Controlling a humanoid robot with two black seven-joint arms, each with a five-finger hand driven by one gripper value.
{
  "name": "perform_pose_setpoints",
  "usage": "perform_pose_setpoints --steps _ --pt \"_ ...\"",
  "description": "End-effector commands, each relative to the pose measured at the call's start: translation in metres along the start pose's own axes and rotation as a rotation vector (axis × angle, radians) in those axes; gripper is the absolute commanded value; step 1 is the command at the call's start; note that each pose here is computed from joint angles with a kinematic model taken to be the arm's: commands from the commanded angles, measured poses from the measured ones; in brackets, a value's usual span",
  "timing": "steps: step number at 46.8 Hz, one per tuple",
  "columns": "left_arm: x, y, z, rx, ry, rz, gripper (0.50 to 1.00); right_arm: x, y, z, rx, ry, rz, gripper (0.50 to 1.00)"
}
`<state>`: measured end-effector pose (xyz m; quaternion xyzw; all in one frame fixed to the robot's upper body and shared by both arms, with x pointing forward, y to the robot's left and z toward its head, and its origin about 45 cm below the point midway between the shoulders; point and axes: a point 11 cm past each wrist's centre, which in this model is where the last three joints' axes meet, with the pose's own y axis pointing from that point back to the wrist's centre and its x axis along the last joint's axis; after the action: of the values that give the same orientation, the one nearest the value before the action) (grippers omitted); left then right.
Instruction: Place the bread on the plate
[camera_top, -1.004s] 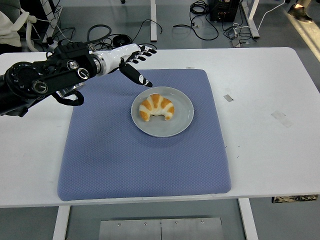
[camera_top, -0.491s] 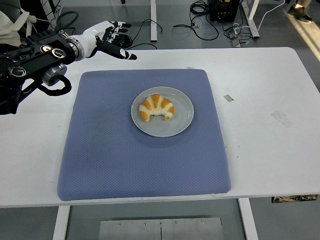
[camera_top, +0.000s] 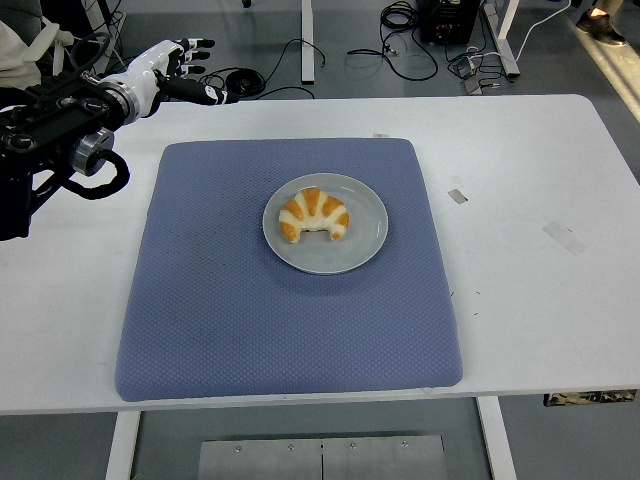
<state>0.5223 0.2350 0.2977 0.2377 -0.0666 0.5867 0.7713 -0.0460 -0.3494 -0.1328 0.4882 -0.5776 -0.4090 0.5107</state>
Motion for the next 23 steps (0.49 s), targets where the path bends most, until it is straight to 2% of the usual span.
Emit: perform_pose_setpoints --steps 1,10,23 --pt "0.001 0.0 -0.003 0.006 -0.013 0.006 0.98 0.0 0.0 -0.001 0.001 0.0 -0.001 1.0" --pt "0.015 -0.001 -0.024 0.049 0.005 0.055 0.981 0.0 0.0 -0.001 0.001 -0.001 0.0 1.0" --pt "0.026 0.0 -0.031 0.065 0.006 0.088 0.981 0.0 0.0 -0.001 0.001 0.0 -0.001 1.0"
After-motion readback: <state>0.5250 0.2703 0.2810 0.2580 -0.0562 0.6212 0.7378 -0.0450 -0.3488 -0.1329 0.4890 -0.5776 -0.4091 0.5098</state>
